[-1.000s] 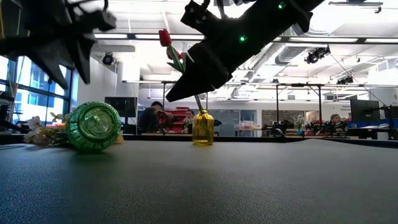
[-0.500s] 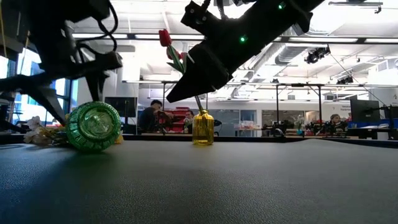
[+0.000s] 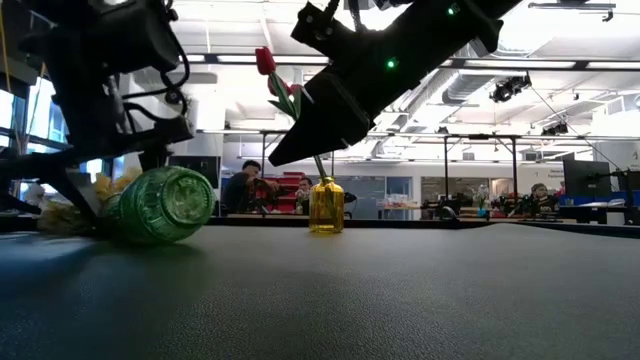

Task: Sort flowers into vase by color
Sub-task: Adjust the green vase

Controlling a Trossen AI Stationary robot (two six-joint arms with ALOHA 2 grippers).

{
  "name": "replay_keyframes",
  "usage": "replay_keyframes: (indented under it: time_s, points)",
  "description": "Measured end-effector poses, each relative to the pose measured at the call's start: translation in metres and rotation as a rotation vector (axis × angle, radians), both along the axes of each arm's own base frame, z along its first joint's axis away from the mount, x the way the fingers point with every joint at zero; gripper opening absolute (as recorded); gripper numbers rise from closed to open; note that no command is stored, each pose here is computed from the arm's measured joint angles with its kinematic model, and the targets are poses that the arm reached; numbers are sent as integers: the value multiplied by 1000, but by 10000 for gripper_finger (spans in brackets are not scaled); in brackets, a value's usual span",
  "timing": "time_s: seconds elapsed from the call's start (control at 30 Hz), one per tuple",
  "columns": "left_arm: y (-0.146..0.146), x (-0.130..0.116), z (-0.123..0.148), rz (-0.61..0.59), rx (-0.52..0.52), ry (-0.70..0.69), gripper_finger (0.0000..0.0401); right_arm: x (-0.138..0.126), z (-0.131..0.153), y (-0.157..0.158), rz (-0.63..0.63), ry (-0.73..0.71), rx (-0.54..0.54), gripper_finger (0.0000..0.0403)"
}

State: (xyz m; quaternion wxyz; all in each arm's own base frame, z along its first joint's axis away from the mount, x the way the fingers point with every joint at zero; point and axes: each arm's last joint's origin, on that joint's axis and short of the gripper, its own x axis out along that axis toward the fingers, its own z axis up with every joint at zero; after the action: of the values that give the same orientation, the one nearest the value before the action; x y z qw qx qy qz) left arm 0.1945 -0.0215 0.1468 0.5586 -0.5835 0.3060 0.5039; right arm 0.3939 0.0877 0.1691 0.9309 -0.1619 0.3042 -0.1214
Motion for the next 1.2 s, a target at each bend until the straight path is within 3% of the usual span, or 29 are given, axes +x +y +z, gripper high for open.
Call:
replay_keyframes:
  time_s: [0.2, 0.63, 0.87, 1.2]
  points:
    - [7, -7, -9, 19, 1, 31, 244, -1, -1, 2, 18, 13, 30, 259]
    - [7, -8, -10, -55, 19, 60, 149, -1, -1, 2, 21, 12, 42, 259]
    - [8, -8, -10, -104, 13, 67, 139, -1, -2, 2, 21, 23, 39, 259]
    - [22, 8, 10, -278, 41, 37, 137, -2, -2, 2, 17, 23, 47, 259]
